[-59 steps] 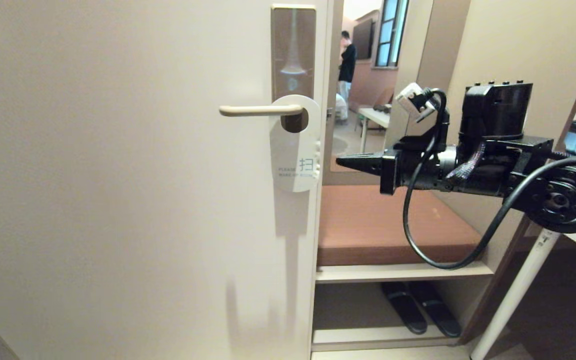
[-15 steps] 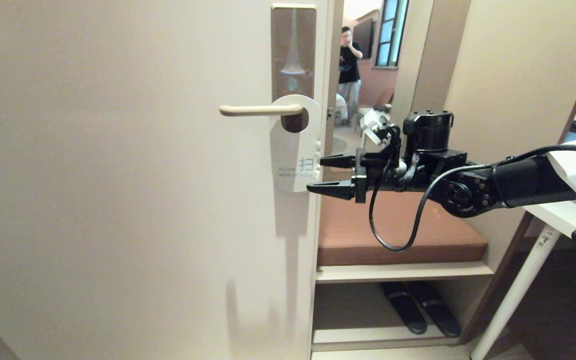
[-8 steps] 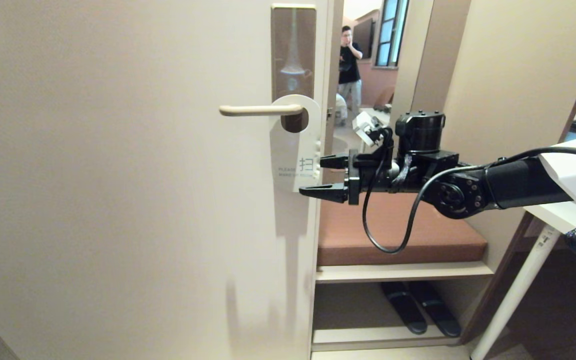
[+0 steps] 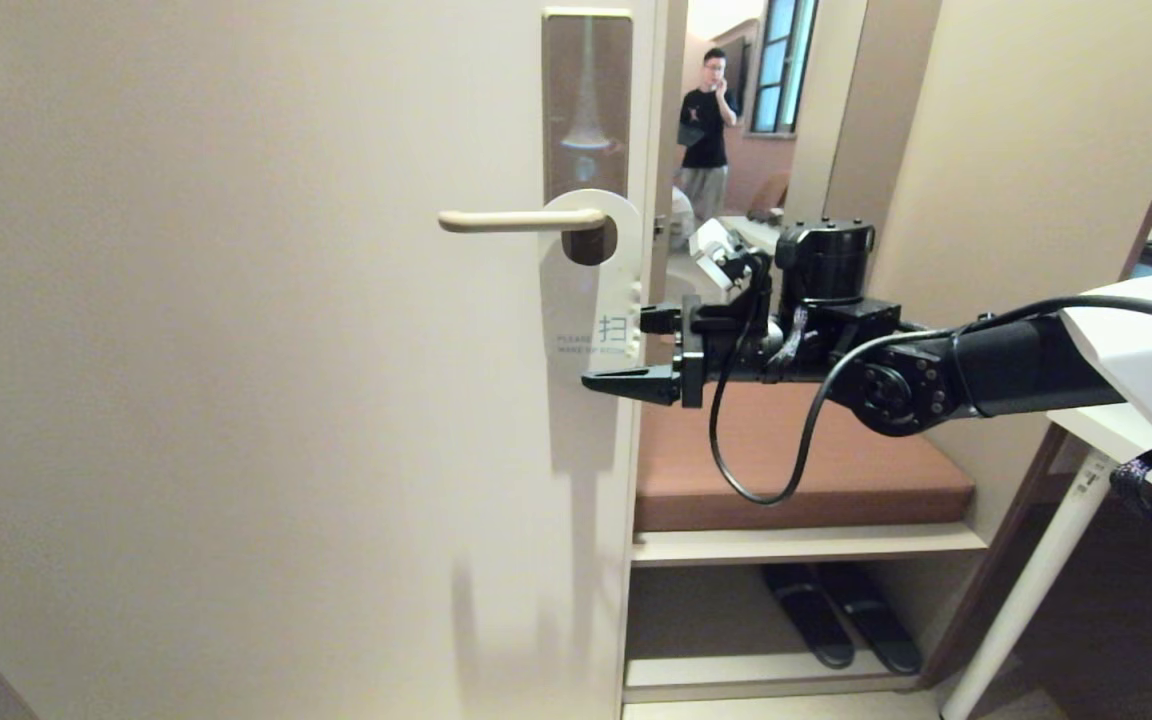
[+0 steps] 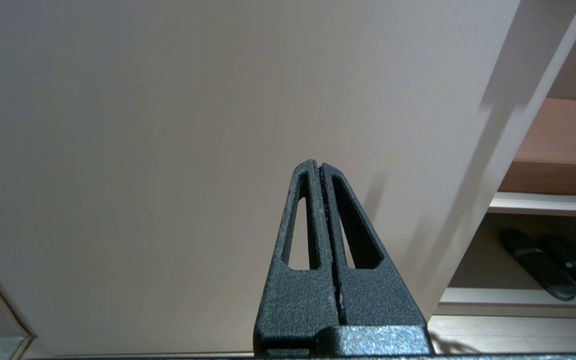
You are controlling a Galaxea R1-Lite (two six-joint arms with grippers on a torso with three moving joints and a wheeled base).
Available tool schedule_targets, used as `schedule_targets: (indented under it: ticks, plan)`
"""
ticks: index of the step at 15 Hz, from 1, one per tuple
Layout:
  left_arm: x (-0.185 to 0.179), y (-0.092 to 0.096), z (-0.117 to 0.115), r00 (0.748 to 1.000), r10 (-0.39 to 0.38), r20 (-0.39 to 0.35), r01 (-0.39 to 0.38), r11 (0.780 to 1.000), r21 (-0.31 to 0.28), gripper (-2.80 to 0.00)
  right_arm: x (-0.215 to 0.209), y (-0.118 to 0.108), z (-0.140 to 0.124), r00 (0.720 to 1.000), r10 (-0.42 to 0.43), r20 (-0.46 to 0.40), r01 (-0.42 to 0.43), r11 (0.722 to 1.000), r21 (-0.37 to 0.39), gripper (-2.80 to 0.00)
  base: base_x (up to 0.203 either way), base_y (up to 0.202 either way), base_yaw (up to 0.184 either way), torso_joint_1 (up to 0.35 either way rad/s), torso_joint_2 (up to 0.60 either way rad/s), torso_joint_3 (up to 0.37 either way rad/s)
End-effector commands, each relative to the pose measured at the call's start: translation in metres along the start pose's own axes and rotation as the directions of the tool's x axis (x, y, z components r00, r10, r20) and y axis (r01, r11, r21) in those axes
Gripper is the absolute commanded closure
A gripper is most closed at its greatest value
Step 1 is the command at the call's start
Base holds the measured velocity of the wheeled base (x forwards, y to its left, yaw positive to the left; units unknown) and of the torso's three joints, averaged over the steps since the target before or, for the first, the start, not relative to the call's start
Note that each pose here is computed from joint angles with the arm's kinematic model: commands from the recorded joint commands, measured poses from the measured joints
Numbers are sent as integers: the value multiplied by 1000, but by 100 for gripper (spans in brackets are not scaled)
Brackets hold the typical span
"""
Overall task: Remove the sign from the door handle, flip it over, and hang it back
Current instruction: Take down the sign
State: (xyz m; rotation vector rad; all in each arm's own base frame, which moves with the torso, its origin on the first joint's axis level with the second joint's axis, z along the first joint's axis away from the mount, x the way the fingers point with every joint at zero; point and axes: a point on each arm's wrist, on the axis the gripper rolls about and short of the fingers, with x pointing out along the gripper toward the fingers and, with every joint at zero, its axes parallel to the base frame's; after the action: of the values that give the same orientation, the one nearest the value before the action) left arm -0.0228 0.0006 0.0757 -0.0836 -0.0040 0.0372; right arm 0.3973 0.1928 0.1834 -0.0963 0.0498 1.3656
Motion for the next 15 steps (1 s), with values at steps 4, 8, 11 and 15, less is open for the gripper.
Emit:
schedule_targets:
  ticks: [4, 8, 11, 15]
  plan:
    - [0, 0, 0, 1000, 1, 1, -1, 1000, -1, 0, 10, -1, 1, 1000, 20, 11, -20, 1000, -14, -280, 0, 0, 0, 0, 0, 0]
    - [0, 0, 0, 1000, 2, 1, -2, 1000, -1, 0, 10, -2, 3, 1000, 19, 16, -19, 1000, -12, -280, 0, 0, 0, 0, 0, 0]
    - [0, 0, 0, 1000, 1, 1, -1, 1000, -1, 0, 10, -2, 5, 1000, 18, 20, -19, 1000, 6, -280, 0, 0, 0, 0, 0, 0]
    - [0, 0, 0, 1000, 1, 1, -1, 1000, -1, 0, 10, -4, 15, 999, 16, 40, -17, 1000, 19, -280, 0, 0, 0, 0, 0, 0]
